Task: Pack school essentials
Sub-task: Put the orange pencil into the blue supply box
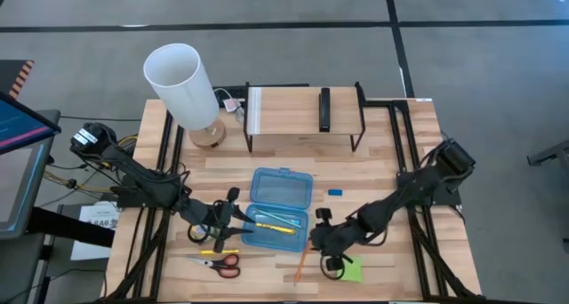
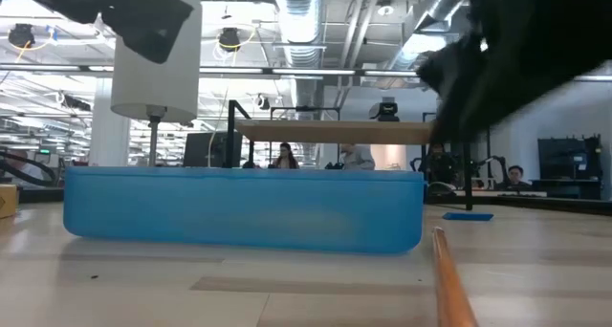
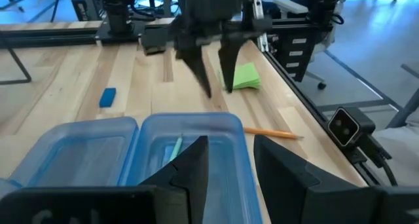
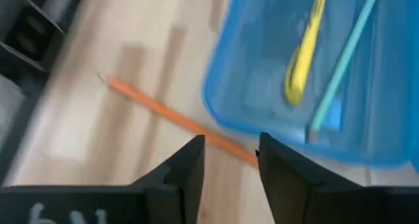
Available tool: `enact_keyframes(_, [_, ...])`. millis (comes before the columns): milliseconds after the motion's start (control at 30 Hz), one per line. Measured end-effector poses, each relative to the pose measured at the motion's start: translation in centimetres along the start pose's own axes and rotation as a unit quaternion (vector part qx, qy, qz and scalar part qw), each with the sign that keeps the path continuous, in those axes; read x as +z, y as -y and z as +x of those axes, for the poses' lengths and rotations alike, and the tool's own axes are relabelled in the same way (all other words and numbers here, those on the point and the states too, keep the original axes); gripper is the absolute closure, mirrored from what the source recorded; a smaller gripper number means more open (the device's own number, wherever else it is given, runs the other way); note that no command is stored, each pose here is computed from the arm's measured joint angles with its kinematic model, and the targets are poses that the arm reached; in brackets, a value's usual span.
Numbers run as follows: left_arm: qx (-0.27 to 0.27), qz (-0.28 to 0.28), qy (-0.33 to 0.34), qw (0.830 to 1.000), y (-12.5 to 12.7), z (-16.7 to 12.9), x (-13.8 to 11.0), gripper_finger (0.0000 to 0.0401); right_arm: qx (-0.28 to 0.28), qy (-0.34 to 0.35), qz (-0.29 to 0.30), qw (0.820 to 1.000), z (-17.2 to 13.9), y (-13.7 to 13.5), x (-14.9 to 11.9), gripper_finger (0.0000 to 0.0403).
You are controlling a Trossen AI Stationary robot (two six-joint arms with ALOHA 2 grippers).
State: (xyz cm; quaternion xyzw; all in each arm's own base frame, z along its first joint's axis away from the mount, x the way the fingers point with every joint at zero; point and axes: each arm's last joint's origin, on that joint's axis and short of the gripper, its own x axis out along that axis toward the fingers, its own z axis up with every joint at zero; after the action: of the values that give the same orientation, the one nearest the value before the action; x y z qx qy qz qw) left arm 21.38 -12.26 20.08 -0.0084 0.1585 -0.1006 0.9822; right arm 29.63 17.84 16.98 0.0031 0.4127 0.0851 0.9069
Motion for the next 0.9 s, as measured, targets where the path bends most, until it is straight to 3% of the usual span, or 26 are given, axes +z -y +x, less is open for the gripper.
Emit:
enact_keyframes(300, [0.000, -0.001, 0.002, 1.000, 0.0, 0.0, 0.0, 0.0292, -0.044, -0.092, -0.045, 0.994, 1.8, 2.1, -1.7, 0.0183])
enact_keyframes(533, [0.000, -0.001, 0.002, 1.000, 0.0, 0.0, 0.0, 0.0292, -0.049, -0.082, -0.060, 0.994, 1.9, 3.4, -1.1, 0.0183])
enact_keyframes(900, [0.000, -0.007, 0.000, 1.000, 0.0, 0.0, 0.0, 0.0292, -0.012, -0.082, -0.072, 0.994, 3.5, 2.5, -1.7, 0.0183])
